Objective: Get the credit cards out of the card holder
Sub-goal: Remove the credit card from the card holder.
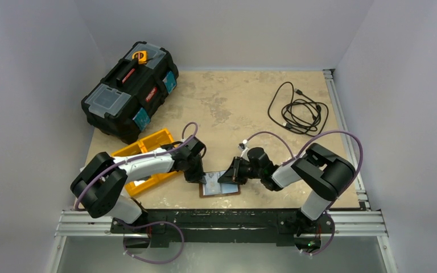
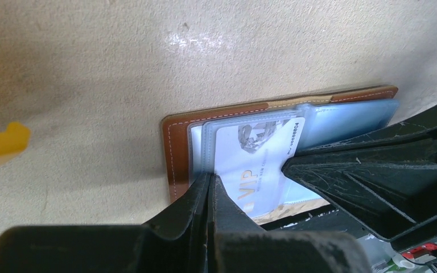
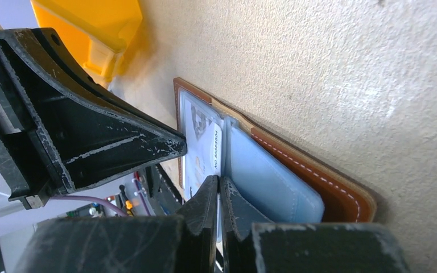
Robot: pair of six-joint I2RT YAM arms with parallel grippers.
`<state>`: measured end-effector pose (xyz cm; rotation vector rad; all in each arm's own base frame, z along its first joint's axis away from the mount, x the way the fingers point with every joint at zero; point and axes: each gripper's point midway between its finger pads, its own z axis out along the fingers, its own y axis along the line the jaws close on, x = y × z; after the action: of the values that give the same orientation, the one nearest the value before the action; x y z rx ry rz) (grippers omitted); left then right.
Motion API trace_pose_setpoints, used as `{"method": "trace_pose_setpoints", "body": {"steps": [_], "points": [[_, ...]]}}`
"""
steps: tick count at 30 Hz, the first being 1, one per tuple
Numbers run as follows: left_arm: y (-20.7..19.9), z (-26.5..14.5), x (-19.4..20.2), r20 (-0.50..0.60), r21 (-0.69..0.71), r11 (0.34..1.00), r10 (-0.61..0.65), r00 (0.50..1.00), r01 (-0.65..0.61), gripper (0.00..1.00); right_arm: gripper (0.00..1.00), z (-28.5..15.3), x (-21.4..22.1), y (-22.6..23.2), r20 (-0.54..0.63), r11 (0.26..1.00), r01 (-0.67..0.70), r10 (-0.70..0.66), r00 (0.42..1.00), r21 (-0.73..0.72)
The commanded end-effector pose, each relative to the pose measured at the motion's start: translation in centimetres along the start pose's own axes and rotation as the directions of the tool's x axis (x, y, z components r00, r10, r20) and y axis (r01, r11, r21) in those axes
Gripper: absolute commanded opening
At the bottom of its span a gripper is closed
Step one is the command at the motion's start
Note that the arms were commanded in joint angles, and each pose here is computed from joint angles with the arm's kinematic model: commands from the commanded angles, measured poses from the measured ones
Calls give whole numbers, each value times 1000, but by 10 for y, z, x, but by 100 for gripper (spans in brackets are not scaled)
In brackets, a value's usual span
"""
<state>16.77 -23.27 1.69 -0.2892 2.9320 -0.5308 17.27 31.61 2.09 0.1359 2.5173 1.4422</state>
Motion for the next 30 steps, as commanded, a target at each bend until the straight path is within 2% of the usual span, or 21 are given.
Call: {"method": "trace_pose_setpoints", "body": {"steps": [1,10,14,16,18,21,30], "points": [[63,14,9,6,-240,971,-8,1000,10,0,0,-6,-7,-9,33,998,24,-26,999,58],[63,13,7,7,-240,971,-7,1000,8,0,1,-5,-6,-8,12,997,48,-49,999,64],[60,15,8,1,-228,974,-4,1000,5,0,17,1,-8,-7,2,997,55,-56,998,60],[59,15,7,-1,-224,974,-3,1000,2,0,20,4,-7,-8,-9,997,47,-47,999,56],[58,15,7,0,-221,975,-2,1000,2,0,18,5,-5,-9,-18,998,40,-39,999,49],[56,15,6,4,-216,976,-1,1000,1,0,10,6,-4,-10,-22,998,35,-34,999,46],[61,16,8,-3,-238,971,-3,1000,2,0,0,4,-6,-1,-16,998,48,-48,999,27]]}}
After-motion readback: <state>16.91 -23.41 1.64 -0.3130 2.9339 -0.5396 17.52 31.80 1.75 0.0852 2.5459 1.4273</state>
